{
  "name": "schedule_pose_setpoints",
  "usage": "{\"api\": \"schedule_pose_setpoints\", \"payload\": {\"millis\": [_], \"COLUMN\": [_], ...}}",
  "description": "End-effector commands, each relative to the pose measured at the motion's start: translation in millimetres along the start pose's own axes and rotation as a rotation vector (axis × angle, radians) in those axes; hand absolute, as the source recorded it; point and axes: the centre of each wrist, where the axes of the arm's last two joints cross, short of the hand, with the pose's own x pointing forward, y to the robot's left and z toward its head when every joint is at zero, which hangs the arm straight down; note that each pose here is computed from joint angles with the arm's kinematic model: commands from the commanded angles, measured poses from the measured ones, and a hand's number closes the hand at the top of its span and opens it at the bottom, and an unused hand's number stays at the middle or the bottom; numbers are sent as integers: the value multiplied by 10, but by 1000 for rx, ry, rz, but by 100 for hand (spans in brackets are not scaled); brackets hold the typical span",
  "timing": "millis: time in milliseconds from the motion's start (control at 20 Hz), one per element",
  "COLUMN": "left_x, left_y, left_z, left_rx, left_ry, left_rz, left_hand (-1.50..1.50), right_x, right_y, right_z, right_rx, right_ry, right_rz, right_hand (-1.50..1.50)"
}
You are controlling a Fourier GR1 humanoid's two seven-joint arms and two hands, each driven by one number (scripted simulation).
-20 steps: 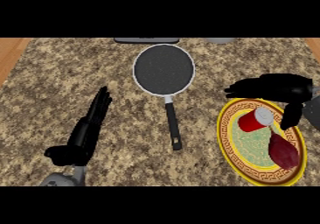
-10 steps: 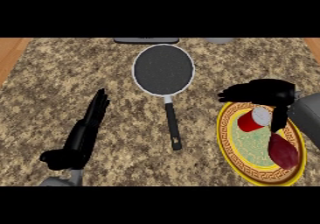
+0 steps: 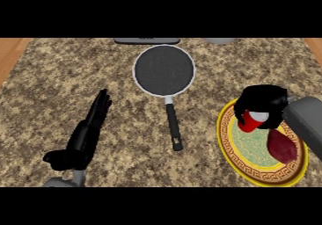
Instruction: Pick the can from the plate and place it in the pan
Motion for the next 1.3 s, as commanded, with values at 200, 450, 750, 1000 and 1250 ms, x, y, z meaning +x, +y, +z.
{"api": "schedule_pose_setpoints", "payload": {"millis": [200, 450, 750, 1000, 1250], "left_x": [64, -68, -67, -72, -26], "left_y": [5, 86, 48, 62, -27], "left_z": [-171, 147, -7, -1, -57], "left_rx": [1, 1, 6, -8, -26], "left_ry": [-16, 15, 17, 30, 15], "left_rz": [-5, -11, -3, -10, 7], "left_hand": [0, 0, 0, 0, 0], "right_x": [-110, -112, 261, 544, 968], "right_y": [-10, -290, -325, -765, -1230], "right_z": [-115, 224, -939, -1320, -1691], "right_rx": [-112, -339, -537, -776, -1024], "right_ry": [-69, -73, 354, 569, 767], "right_rz": [7, 18, -281, -331, -426], "right_hand": [150, 150, 150, 150, 150]}}
